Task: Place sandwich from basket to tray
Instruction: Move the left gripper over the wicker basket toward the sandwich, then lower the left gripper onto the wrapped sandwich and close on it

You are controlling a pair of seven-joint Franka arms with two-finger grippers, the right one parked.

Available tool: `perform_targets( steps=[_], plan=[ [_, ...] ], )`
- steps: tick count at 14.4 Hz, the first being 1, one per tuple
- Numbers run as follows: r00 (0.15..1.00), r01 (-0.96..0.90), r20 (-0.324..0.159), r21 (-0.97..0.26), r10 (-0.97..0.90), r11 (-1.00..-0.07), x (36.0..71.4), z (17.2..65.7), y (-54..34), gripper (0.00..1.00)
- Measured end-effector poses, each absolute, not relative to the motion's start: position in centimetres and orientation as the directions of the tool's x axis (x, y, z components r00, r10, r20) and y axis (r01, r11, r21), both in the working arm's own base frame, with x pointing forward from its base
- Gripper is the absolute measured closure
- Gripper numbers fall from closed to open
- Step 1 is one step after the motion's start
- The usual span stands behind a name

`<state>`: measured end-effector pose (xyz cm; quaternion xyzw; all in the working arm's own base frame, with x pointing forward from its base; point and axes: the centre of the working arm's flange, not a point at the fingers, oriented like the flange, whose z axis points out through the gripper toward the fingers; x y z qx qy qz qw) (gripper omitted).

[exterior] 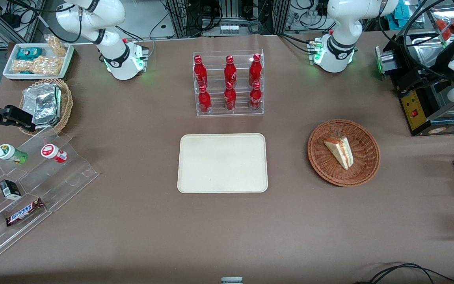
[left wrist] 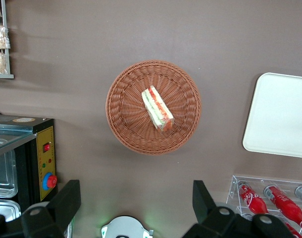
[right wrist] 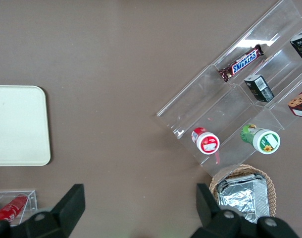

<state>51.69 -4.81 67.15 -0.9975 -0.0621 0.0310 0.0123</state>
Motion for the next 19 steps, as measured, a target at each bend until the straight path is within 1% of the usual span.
perform_targets(
  steps=[4, 6, 8, 10, 12, 14, 16, 17, 19],
  plan=[
    [0.990, 0.123, -0.064, -0.029, 0.125, -0.992, 51.7, 67.0, -4.8, 0.00],
    [0.989, 0.123, -0.075, -0.031, 0.125, -0.992, 51.8, 66.6, -4.8, 0.00],
    [0.986, 0.122, -0.111, -0.036, 0.125, -0.992, 52.0, 65.1, -4.8, 0.00],
    [0.979, 0.111, -0.170, -0.041, 0.116, -0.993, 52.7, 62.2, -5.2, 0.00],
    [0.972, 0.056, -0.226, -0.026, 0.061, -0.998, 53.8, 58.7, -8.2, 0.00],
    [0.967, -0.024, -0.252, -0.001, -0.023, -1.000, 54.7, 55.1, -13.7, 0.00],
    [0.955, -0.070, -0.289, -0.014, -0.063, -0.997, 54.5, 51.6, -20.0, 0.00],
    [0.950, -0.071, -0.305, -0.027, -0.060, -0.997, 54.2, 50.4, -21.9, 0.00],
    [0.944, -0.058, -0.327, -0.045, -0.040, -0.997, 54.0, 49.4, -22.5, 0.00]
  ],
)
